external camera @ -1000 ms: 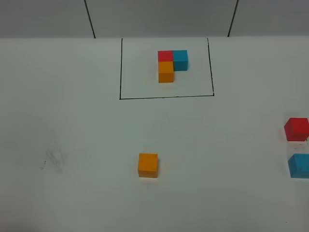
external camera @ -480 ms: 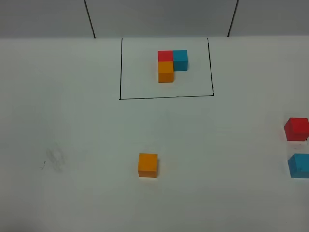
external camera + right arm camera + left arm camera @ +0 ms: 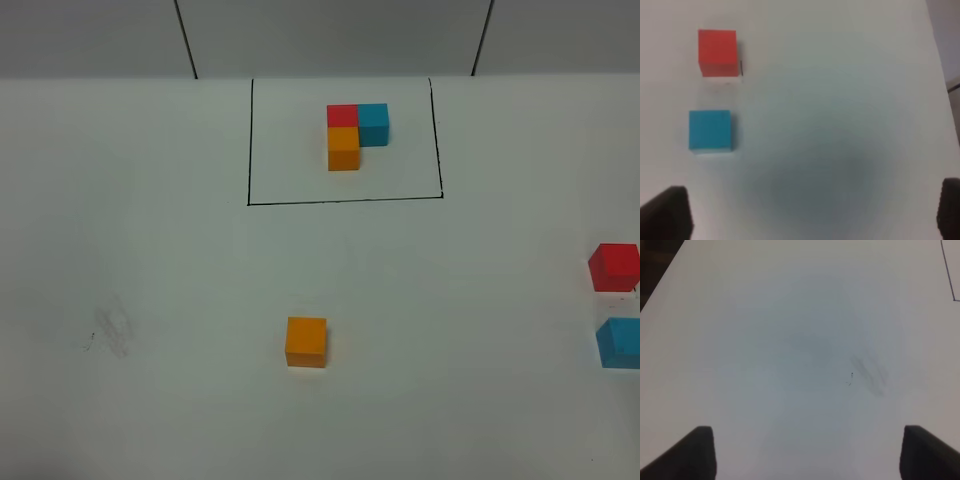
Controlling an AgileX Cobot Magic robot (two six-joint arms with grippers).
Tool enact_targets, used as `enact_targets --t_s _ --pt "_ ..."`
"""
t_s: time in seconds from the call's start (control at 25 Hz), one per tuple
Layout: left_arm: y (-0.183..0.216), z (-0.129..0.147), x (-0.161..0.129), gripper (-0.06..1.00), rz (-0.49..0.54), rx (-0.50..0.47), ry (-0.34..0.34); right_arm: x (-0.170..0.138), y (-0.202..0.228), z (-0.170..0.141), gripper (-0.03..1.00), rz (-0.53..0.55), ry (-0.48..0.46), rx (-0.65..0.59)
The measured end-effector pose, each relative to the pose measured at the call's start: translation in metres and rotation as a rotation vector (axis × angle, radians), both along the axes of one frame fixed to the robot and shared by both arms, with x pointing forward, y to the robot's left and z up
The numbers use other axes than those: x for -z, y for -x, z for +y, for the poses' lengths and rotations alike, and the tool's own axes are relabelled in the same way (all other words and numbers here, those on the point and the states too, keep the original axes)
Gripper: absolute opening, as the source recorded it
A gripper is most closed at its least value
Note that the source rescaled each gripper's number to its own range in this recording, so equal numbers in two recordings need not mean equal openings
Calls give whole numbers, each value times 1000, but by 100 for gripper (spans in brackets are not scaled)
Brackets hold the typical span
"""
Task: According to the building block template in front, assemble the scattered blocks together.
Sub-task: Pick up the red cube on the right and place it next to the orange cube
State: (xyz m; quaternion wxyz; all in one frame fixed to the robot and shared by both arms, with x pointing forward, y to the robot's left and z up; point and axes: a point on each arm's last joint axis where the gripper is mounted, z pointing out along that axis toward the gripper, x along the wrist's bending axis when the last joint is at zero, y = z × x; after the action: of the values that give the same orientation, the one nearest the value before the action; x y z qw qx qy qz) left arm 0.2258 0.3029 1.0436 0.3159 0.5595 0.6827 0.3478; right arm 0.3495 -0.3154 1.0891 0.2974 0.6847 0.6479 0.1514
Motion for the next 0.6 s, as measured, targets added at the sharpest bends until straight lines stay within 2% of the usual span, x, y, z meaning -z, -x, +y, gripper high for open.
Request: enact_targets --t_s 0.24,0.48,0.6 --pt "0 0 0 68 0 0 0 0 -77 4 100 160 -8 -3" --pt "0 0 0 68 0 0 0 49 -138 4 100 286 -84 7" --pt "0 0 0 68 0 0 0 73 -159 7 100 291 -112 -11"
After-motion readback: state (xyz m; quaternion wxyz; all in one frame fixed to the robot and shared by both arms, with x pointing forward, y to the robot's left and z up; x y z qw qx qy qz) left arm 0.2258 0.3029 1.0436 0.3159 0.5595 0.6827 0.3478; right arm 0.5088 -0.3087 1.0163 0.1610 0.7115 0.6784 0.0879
